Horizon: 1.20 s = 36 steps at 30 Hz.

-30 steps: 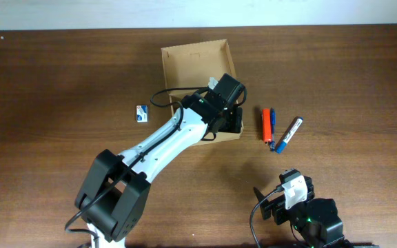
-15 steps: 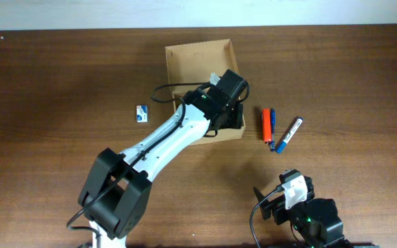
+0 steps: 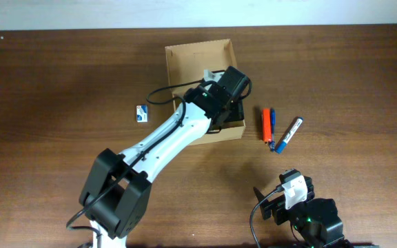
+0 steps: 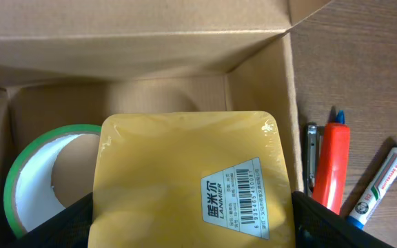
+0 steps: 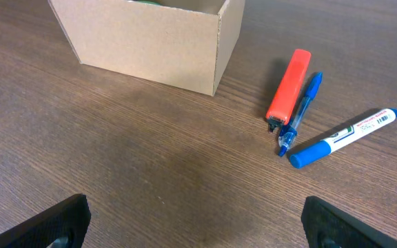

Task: Pack container
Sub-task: 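Carry the yellow pad with the left gripper into the box beside the tape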

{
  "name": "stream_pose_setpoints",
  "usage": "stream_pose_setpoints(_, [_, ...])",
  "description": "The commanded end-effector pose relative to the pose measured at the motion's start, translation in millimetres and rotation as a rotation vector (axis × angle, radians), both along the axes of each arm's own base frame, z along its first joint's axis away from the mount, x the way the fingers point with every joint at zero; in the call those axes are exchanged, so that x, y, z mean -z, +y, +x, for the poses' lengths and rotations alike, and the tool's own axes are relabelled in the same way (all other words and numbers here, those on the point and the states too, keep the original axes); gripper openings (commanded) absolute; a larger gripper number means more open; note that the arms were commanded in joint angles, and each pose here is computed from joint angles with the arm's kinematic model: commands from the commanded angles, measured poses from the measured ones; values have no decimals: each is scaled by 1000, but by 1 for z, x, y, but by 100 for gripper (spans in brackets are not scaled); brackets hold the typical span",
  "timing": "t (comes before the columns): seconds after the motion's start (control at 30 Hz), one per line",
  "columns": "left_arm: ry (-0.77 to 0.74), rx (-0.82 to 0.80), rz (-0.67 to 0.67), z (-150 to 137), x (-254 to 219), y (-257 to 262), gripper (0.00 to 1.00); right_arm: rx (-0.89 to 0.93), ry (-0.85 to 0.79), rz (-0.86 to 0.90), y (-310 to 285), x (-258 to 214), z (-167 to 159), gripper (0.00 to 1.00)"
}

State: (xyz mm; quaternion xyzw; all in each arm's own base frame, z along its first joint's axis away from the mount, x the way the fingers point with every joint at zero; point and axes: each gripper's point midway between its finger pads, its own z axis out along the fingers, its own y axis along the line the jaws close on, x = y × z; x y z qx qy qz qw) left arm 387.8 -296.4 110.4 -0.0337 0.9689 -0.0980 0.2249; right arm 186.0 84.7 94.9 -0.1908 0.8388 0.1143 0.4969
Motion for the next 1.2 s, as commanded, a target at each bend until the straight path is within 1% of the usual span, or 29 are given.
stream_pose_setpoints(0.0, [-1, -24, 11, 3, 10, -7, 25, 9, -6, -8, -2, 1, 1, 99])
stream_pose_setpoints(0.13, [8, -7, 19, -2, 17, -14, 25, 9, -6, -8, -2, 1, 1, 99])
stream_pose_setpoints(0.47, [9, -5, 18, -3, 17, -15, 25, 9, -6, -8, -2, 1, 1, 99])
stream_pose_setpoints(0.5, [9, -3, 18, -4, 17, -16, 45, 9, -6, -8, -2, 1, 1, 99])
stream_pose_setpoints(0.53, [10, 1, 17, -5, 17, -18, 56, 9, -6, -8, -2, 1, 1, 99])
stream_pose_setpoints(0.67, [15, 9, 12, -7, 17, -20, 68, 9, -6, -8, -2, 1, 1, 99])
stream_pose_setpoints(0.7, [19, 11, 10, -8, 17, -21, 70, 9, -6, -8, -2, 1, 1, 99])
stream_pose_setpoints(0.83, [27, 20, 5, -10, 18, -22, 71, 9, -6, -8, -2, 1, 1, 99])
stream_pose_setpoints(0.87, [27, 20, 5, -10, 18, -22, 74, 9, -6, -8, -2, 1, 1, 99])
stream_pose_setpoints(1.0, [27, 20, 6, -10, 18, -22, 77, 9, -6, -8, -2, 1, 1, 99])
stream_pose_setpoints(1.03, [27, 20, 6, -10, 18, -22, 81, 9, -6, -8, -2, 1, 1, 99])
stream_pose_setpoints(1.1, [27, 20, 6, -10, 18, -22, 83, 9, -6, -8, -2, 1, 1, 99])
stream_pose_setpoints(1.13, [27, 20, 6, -10, 18, -22, 87, 9, -6, -8, -2, 1, 1, 99])
stream_pose_setpoints(1.17, [27, 20, 6, -10, 18, -22, 96, 9, -6, -8, -2, 1, 1, 99])
